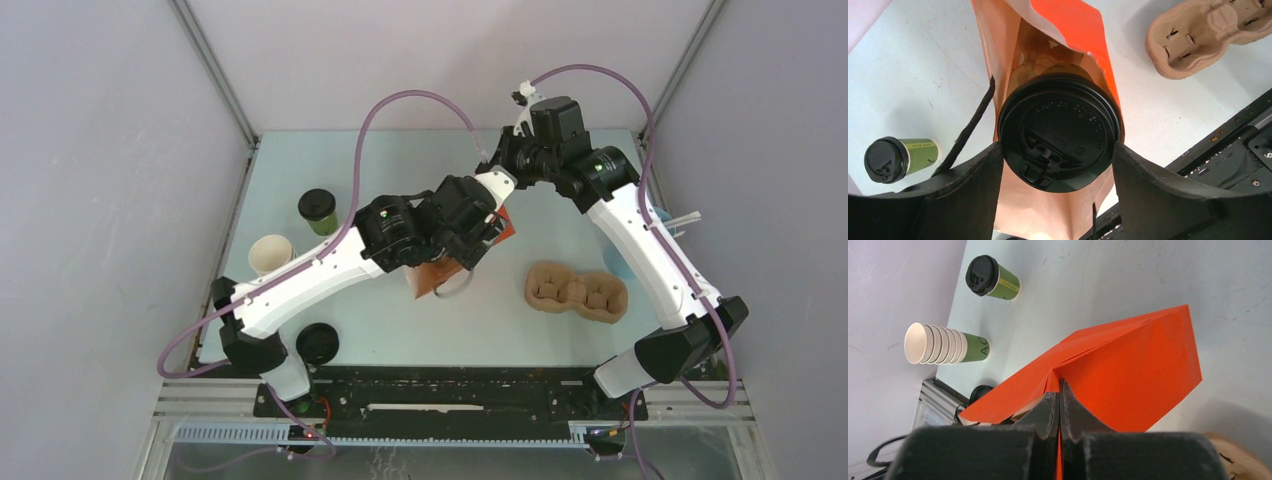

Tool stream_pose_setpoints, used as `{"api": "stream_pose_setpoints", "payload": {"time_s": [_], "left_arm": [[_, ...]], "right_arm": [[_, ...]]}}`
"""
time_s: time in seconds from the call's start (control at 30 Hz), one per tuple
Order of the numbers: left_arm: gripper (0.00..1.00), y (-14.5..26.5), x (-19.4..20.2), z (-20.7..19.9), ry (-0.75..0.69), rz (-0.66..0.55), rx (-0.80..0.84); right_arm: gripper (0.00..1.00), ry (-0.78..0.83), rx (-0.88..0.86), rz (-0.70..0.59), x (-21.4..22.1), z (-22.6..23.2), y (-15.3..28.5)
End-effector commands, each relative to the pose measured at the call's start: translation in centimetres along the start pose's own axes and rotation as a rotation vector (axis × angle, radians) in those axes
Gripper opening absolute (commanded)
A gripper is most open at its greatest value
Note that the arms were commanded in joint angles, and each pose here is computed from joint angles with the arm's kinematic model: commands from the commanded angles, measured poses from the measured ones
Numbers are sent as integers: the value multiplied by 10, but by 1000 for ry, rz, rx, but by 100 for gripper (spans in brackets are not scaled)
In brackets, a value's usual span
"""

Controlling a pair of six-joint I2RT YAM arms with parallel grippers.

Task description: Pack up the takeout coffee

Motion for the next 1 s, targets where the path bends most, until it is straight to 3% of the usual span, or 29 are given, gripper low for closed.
{"api": "stream_pose_setpoints", "payload": {"time_s": [0.0, 0.57, 0.97], "left_arm": [[48, 18, -8, 10, 84, -91, 59], [47, 15, 25, 25, 75, -35, 94], [45, -11, 39, 32, 14, 33, -65]], "right_arm": [[0, -73, -86, -56, -10, 6, 7], [0, -106, -113, -62, -15, 0, 7], [0, -70, -119, -96, -12, 2, 6]]}}
Point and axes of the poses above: each gripper's point midway between its finger pads, its own y axis back along the fingers, its own z axis along the line the jaws close on, x = y × z, the point moved 7 cm from there along y, back along the fingers, and after that the axes turned 11 degrees about y, right-handed, at the moved point
